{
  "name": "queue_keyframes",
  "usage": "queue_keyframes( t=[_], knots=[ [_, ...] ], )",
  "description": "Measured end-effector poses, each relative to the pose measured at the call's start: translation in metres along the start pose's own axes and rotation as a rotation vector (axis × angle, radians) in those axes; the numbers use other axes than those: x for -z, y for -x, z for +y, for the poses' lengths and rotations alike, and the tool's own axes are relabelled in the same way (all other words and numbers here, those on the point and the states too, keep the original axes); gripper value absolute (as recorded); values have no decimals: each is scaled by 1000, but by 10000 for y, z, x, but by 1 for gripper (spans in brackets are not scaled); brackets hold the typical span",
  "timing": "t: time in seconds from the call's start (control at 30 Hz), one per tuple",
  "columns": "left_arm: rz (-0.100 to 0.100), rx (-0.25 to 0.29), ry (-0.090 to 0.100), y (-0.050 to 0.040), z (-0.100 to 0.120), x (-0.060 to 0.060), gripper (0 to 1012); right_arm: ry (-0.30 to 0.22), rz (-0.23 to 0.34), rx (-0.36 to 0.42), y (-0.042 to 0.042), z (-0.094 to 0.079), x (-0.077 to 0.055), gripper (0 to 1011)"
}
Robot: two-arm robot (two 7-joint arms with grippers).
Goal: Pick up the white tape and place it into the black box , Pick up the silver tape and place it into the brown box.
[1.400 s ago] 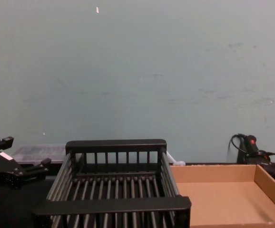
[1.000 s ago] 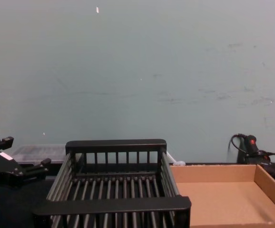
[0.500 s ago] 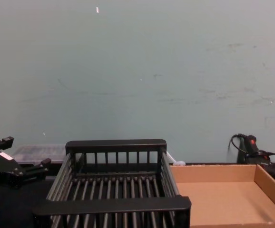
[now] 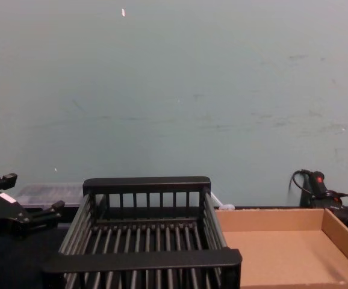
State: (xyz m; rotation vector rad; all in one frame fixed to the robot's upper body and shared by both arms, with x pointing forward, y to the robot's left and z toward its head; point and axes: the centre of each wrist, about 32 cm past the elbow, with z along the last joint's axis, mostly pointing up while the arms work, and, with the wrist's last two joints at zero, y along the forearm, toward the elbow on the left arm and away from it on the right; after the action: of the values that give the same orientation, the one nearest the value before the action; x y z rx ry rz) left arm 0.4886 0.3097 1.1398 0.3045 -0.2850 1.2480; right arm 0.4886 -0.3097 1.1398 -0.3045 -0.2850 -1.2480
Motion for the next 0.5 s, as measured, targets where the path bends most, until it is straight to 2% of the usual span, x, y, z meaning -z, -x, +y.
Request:
queue_keyframes(
  t=[0.5],
  knots=[
    [0,0,0,0,0,0,1001,9,6,-2,-30,-23,-8,1003]
  ],
)
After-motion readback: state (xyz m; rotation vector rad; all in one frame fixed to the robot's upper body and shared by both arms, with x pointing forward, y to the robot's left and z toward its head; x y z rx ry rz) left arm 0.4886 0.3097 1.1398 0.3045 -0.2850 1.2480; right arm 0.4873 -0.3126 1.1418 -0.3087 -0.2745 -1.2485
